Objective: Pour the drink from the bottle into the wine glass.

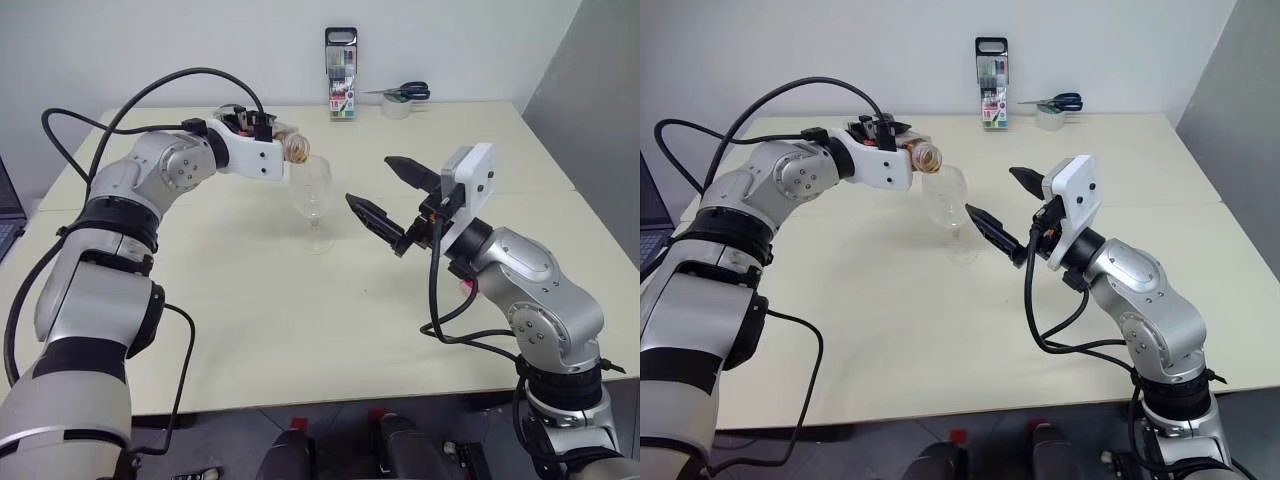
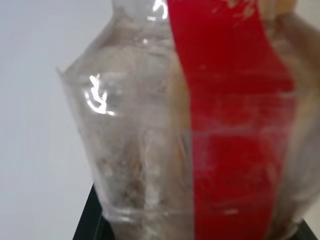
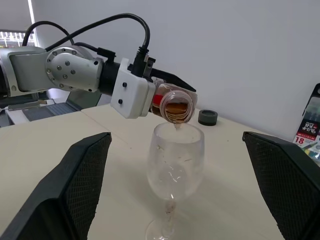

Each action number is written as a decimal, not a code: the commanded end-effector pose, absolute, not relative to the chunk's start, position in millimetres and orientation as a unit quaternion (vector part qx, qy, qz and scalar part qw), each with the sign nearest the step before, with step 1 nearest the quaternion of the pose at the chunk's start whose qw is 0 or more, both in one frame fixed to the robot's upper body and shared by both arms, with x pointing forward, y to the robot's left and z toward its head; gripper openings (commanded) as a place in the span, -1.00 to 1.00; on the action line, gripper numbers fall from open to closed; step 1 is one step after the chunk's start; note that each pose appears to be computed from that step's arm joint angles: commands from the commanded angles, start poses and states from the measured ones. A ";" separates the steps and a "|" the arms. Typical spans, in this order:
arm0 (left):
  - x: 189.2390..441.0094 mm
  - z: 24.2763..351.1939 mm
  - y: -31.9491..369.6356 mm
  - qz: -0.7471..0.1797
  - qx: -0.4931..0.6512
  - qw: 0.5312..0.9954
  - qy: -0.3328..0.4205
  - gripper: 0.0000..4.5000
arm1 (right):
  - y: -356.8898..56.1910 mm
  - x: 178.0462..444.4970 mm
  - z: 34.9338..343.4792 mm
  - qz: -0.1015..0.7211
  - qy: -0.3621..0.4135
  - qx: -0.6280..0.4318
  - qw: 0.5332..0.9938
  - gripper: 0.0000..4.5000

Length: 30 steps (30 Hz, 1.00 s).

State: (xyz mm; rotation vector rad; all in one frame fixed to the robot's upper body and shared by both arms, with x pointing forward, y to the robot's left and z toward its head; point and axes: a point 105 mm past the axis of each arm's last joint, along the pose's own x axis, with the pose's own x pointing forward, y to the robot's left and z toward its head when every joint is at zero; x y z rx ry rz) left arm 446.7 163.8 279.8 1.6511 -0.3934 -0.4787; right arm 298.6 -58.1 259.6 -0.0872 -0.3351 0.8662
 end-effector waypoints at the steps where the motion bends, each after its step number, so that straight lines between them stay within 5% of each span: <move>1: 442.9 309.7 163.7 -0.180 0.736 0.620 -0.204 -0.27 | -57.6 294.3 270.6 0.415 -0.184 -0.043 0.890 1.00; 30: 446.0 318.6 171.6 -0.154 0.774 0.581 -0.198 -0.27 | -54.5 294.6 269.7 0.416 -0.181 -0.028 0.891 1.00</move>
